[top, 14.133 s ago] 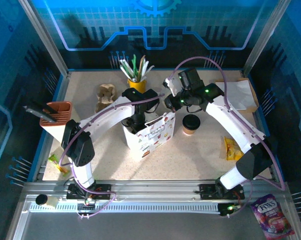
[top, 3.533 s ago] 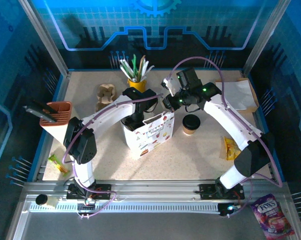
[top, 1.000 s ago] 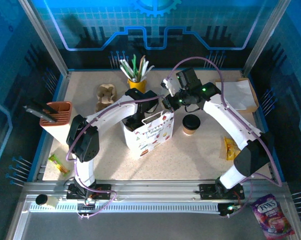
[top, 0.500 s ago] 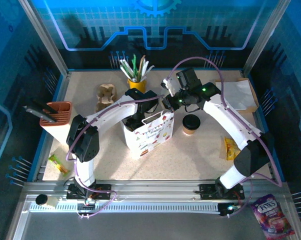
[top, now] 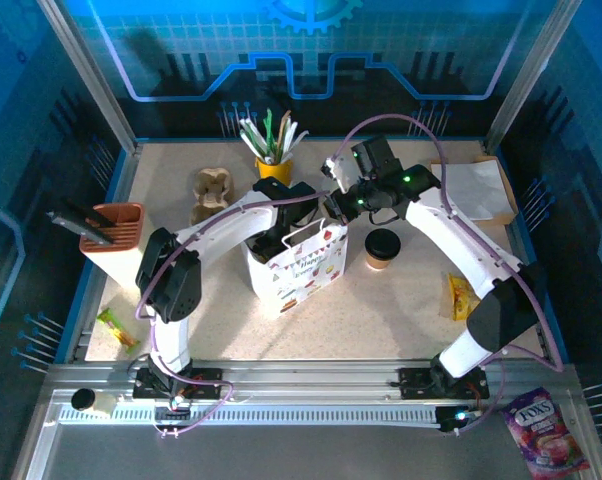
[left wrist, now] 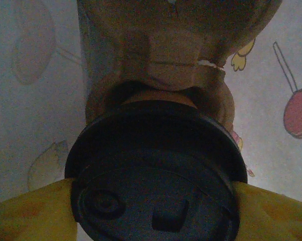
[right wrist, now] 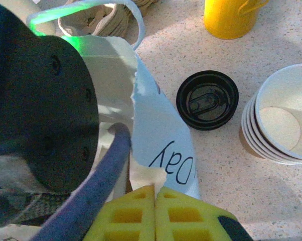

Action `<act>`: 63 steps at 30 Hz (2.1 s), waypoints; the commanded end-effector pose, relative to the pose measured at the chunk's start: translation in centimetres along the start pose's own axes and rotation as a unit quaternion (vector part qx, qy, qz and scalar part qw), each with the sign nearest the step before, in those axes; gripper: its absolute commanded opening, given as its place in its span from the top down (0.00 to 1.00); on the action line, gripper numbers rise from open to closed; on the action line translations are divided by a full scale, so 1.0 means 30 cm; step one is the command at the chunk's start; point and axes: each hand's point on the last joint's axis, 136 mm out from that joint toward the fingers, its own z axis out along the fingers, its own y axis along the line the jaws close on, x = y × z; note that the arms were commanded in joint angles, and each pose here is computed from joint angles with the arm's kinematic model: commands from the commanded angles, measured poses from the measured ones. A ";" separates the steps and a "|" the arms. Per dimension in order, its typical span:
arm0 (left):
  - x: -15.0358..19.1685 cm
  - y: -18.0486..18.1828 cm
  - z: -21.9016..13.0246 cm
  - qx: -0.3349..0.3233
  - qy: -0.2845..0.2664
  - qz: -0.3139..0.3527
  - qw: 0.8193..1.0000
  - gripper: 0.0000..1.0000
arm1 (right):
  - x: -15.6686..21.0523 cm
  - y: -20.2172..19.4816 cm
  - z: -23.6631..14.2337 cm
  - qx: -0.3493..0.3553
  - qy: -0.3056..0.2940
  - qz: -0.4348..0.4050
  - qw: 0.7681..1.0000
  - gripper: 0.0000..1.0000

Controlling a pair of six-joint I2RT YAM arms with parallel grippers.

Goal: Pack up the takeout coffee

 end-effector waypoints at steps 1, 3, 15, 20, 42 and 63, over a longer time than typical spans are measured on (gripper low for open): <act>-0.025 0.017 0.099 0.009 0.022 -0.008 1.000 0.49 | 0.013 -0.021 0.019 0.004 0.014 0.002 1.000 0.92; -0.024 0.021 0.118 0.007 0.028 -0.010 1.000 0.49 | 0.014 -0.024 0.020 0.005 0.014 0.002 1.000 0.92; -0.032 0.008 0.205 0.019 0.039 -0.019 0.999 0.48 | 0.014 -0.023 0.021 0.006 0.014 0.001 1.000 0.92; -0.036 0.004 0.159 0.015 0.019 -0.017 1.000 0.43 | 0.011 -0.025 0.014 0.007 0.012 0.002 1.000 0.92; -0.020 -0.045 -0.080 0.021 -0.090 0.007 0.996 0.13 | 0.009 -0.019 0.008 0.008 0.013 0.000 1.000 0.92; -0.057 -0.050 -0.262 0.019 -0.193 0.020 0.981 0.12 | 0.006 -0.019 0.001 0.010 0.011 -0.001 1.000 0.92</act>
